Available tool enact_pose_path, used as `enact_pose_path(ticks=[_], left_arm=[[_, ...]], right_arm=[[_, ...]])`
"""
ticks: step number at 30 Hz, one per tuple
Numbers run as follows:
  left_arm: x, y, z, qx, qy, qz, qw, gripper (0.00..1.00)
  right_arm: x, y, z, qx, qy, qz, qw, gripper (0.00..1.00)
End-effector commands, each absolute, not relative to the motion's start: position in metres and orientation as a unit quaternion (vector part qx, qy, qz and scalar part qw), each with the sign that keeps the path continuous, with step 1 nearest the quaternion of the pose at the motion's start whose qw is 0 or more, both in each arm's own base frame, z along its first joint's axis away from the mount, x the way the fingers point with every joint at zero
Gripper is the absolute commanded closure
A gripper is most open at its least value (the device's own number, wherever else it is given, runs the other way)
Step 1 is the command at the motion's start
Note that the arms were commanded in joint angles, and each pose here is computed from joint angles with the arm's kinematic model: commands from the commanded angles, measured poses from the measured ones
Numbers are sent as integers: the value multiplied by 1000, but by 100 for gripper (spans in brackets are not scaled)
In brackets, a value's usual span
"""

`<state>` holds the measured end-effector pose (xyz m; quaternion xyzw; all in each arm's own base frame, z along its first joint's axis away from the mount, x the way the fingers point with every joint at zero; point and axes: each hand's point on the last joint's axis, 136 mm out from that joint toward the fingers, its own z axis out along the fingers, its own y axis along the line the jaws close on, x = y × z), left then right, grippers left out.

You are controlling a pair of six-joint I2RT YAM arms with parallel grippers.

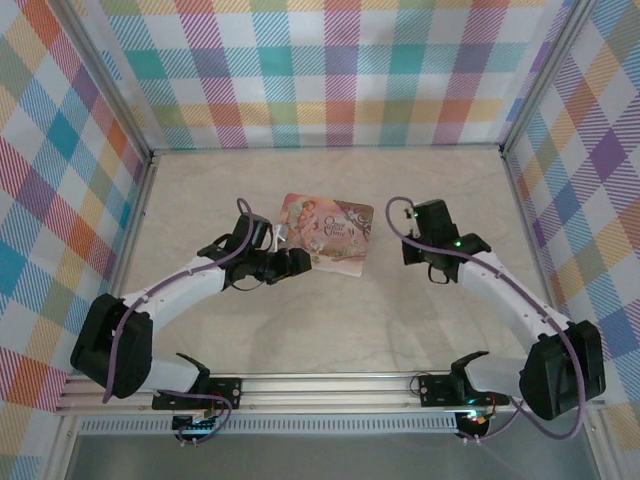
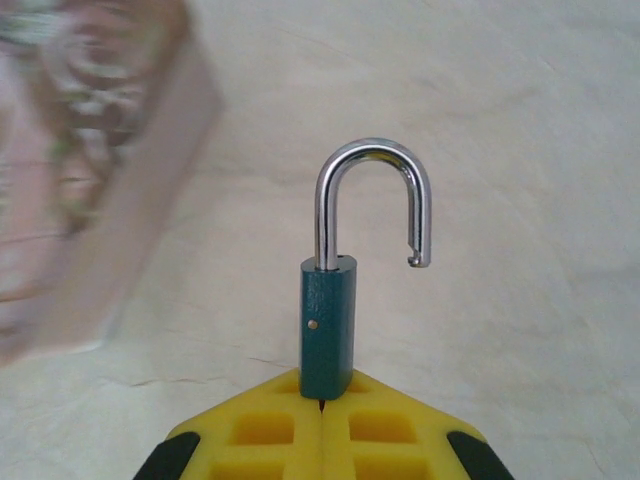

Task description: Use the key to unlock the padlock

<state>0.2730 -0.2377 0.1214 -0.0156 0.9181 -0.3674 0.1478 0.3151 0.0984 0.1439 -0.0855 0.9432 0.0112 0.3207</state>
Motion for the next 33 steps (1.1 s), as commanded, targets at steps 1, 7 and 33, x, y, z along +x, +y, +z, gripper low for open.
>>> enact_pose_path(ticks=[1, 7, 33], left_arm=[[288, -237, 133, -13, 917, -354, 184, 33], [297, -219, 133, -34, 924, -313, 217, 30], [290, -129, 128, -158, 922, -245, 255, 0]], right_arm=[[315, 88, 127, -36, 958, 29, 283, 100], [327, 80, 100, -10, 970, 39, 241, 100], [364, 84, 35, 8, 988, 38, 148, 93]])
